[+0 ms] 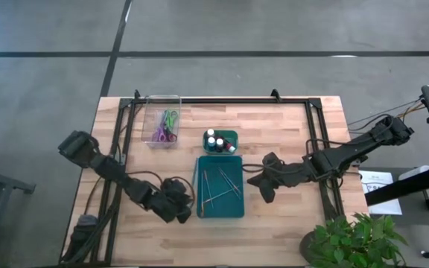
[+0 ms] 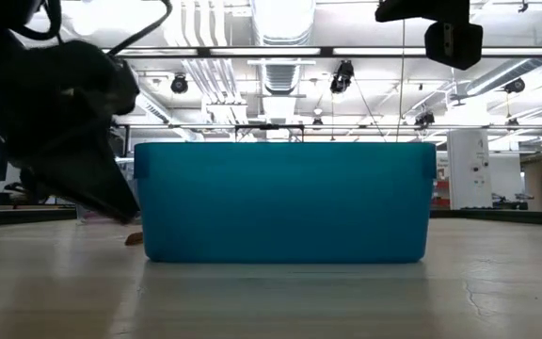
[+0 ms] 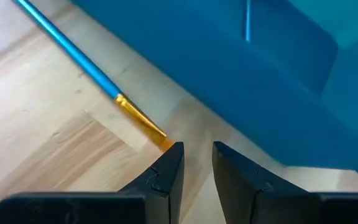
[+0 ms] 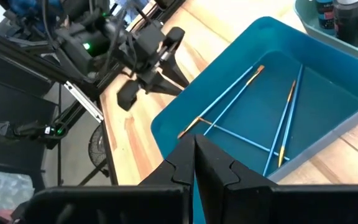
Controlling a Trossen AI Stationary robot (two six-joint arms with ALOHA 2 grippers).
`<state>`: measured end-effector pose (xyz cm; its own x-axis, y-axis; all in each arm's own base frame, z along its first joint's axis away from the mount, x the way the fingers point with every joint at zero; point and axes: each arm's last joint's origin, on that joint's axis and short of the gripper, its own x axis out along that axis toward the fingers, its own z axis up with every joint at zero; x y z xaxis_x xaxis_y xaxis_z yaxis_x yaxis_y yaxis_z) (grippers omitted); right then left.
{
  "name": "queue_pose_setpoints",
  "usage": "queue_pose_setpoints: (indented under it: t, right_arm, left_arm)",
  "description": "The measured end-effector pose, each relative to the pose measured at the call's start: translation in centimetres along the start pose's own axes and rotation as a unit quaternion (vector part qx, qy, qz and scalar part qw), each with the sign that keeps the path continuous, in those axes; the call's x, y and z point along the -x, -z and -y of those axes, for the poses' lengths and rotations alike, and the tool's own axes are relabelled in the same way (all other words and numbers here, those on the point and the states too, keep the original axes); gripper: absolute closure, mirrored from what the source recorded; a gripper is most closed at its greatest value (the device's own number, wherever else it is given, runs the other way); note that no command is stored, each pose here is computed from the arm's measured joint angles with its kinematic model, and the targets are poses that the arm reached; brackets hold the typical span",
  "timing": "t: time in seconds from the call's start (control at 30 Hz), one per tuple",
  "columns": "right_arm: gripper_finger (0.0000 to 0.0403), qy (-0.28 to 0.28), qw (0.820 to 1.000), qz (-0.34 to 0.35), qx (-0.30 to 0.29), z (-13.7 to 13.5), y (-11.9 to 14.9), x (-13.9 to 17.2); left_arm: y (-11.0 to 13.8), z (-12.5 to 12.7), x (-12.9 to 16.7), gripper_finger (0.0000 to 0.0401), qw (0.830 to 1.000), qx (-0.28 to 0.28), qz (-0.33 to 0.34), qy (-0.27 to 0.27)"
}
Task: Pick & Place Paint Supplies
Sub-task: Put the blue paintbrush into the blue bin
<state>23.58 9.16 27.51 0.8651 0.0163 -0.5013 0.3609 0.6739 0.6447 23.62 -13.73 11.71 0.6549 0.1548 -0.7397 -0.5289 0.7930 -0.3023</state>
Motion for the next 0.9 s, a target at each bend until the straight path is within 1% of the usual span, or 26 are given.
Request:
queue_pose_setpoints:
  t: [0.1, 0.2, 0.3, 0.4, 0.47, 0.6, 0.77, 0.9]
  right_arm:
    - [0.0394, -0.002, 1.000, -0.002, 0.001, -0.1, 0.1, 0.0]
    - [0.0394, -0.003, 1.000, -0.006, 0.002, -0.1, 0.2, 0.1]
    - [0.0394, -0.005, 1.000, -0.012, 0.004, -0.1, 0.3, 0.1]
    - [0.0394, -0.008, 1.000, -0.017, 0.005, -0.2, 0.4, 0.1]
    - [0.0394, -0.007, 1.000, -0.020, 0.006, -0.2, 0.5, 0.2]
    - [0.0394, 0.002, 1.000, -0.027, 0.011, 0.0, 0.6, 0.2]
    - [0.0394, 0.003, 1.000, -0.028, 0.014, 0.0, 0.6, 0.2]
    - [0.0394, 0.005, 0.999, -0.029, 0.015, 0.1, 0.6, 0.2]
  left_arm:
    - [0.1, 0.8, -0.9, 0.0308, 1.000, -0.010, 0.008, -0.012]
    - [0.1, 1.7, -1.6, 0.0308, 0.999, -0.026, 0.003, -0.020]
    - [0.3, 2.1, -2.3, 0.0308, 0.998, -0.033, -0.012, -0.060]
    - [0.1, 2.7, -2.5, 0.0308, 0.995, -0.030, -0.018, -0.088]
    - [0.0, 3.0, -2.5, 0.0308, 0.994, -0.039, -0.016, -0.101]
    - [-0.1, 3.0, -2.5, 0.0308, 0.993, -0.028, -0.013, -0.116]
    - [0.3, 2.3, -2.2, 0.0308, 0.990, -0.008, -0.020, -0.137]
    - [0.3, 2.1, -1.8, 0.0308, 0.990, -0.003, -0.026, -0.138]
